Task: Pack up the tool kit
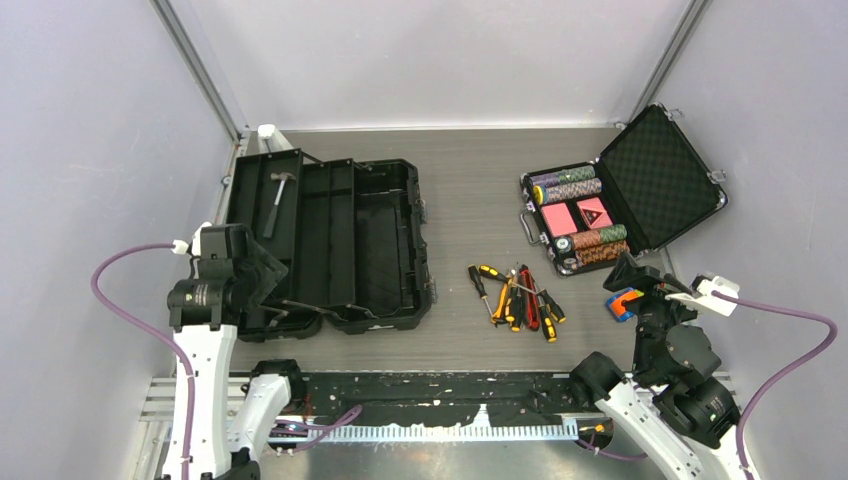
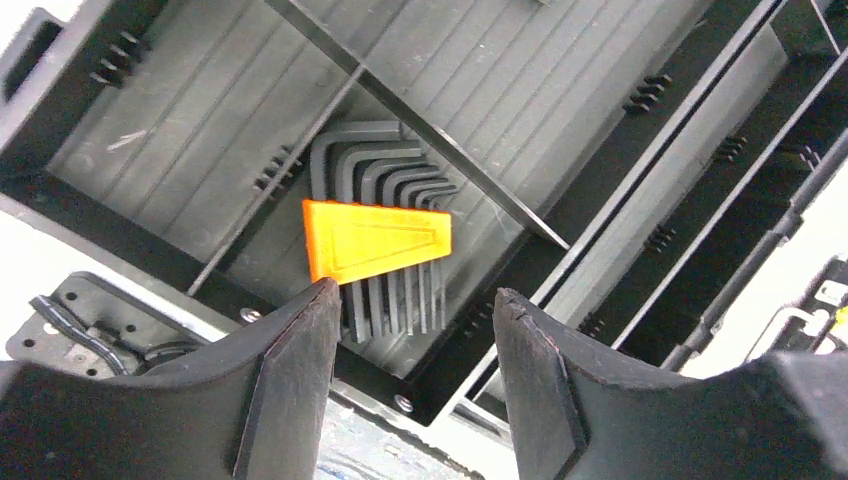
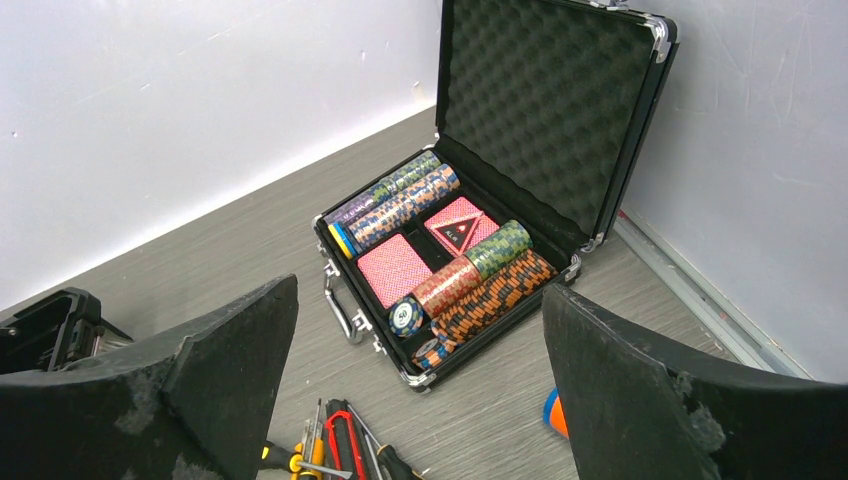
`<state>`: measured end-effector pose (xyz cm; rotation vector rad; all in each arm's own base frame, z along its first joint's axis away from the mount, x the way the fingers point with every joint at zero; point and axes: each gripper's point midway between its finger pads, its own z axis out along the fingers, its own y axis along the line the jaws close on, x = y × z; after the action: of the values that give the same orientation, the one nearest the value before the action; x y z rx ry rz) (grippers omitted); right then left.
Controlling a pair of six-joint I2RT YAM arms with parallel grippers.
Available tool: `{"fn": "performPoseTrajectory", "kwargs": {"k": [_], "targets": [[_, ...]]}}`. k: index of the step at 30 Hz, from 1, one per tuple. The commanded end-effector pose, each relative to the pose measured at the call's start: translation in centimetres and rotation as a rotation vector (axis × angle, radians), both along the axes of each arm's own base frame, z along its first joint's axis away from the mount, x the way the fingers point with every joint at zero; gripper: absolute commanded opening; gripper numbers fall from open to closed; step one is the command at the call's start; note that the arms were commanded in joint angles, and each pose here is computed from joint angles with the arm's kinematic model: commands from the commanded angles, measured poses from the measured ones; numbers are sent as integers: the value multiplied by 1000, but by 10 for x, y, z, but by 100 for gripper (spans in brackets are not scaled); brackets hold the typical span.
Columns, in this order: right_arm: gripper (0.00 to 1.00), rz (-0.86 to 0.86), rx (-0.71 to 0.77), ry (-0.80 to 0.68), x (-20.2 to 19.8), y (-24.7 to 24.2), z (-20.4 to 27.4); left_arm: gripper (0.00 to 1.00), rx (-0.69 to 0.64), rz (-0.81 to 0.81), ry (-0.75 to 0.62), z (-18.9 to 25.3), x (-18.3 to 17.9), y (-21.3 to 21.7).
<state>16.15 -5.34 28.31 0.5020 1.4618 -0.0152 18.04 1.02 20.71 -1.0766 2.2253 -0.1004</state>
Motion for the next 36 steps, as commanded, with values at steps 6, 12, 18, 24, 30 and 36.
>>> {"fn": "performPoseTrajectory", "kwargs": {"k": [6,12,18,24,30,36], "targets": [[96,-8,11,-27,0,-1,6,59,-147,-55,-99,21,20,-28],[96,-5,6,-21,1,0,6,59,-108,-78,-144,36,23,-24],[96,7,4,-19,2,2,6,60,22,-92,-168,56,24,-6],[97,153,-23,19,12,31,12,67,217,-197,-259,75,24,10],[97,299,-77,273,37,80,-6,89,341,-336,-359,85,19,8],[98,478,-130,525,62,138,-46,100,383,-535,-543,96,11,-23]]}}
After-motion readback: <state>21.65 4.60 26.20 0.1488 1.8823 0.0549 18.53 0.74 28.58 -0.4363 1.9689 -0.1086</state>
